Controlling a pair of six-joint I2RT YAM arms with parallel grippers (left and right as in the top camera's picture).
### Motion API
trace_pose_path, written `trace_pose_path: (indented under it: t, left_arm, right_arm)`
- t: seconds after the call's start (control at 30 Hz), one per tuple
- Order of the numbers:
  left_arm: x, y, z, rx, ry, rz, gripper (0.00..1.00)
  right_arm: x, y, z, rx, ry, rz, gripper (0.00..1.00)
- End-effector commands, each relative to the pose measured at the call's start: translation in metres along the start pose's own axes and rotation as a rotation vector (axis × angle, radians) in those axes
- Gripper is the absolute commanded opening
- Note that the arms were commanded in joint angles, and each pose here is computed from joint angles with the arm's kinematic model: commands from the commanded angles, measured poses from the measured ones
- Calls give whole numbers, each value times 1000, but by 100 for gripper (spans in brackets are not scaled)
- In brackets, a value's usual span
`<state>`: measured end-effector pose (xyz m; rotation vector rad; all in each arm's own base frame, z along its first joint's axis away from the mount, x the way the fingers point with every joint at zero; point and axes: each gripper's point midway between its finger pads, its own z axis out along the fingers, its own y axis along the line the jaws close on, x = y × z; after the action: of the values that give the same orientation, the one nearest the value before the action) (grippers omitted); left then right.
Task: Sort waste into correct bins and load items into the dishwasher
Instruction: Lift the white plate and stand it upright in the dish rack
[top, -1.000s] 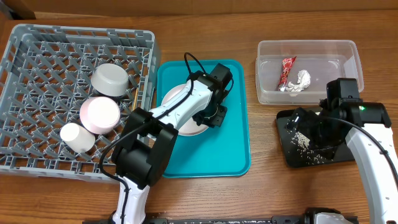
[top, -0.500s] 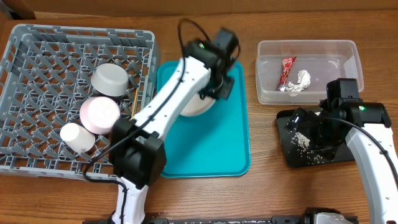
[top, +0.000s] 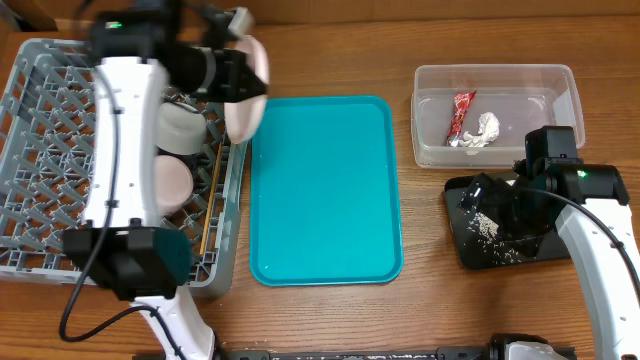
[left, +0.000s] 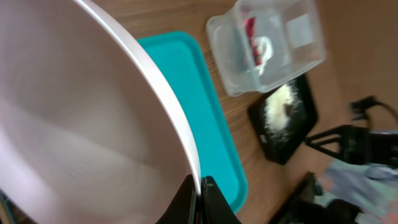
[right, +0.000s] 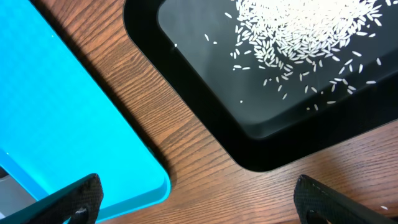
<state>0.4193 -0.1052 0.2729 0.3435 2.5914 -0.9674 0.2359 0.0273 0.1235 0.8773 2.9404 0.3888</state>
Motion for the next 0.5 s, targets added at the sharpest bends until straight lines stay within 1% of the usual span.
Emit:
trace_pose_path:
  t: [0.0,0.1,0.2,0.3,0.33,0.37,0.43,0.47]
  left_arm:
    - [1,-3,-13,202,-60,52,4]
    - [11,14,-9,209,-44,35,4]
    - [24,22,-1,261,-30,47,4]
    - [35,35,8,246,-2,29,4]
    - [39,46,10,204,15,25,11]
    - [42,55,10,162,31,23,22]
    - [46,73,4,87,45,-38,49]
    - [45,80,-1,70,36,-82,57]
  right_arm:
    - [-7,4,-6,-12,-27,-10,100]
    - [-8,5,-6,-16,-33,-11,100]
    - [-9,5,-6,-19,-37,-12,100]
    - [-9,6,-6,-19,-37,-12,100]
    - [-9,6,-6,-19,-37,-13,100]
    - [-10,6,-6,-20,-39,-15,100]
    - [-12,10,-6,-29,-53,-50,100]
    - [-13,11,-6,-33,-57,-55,100]
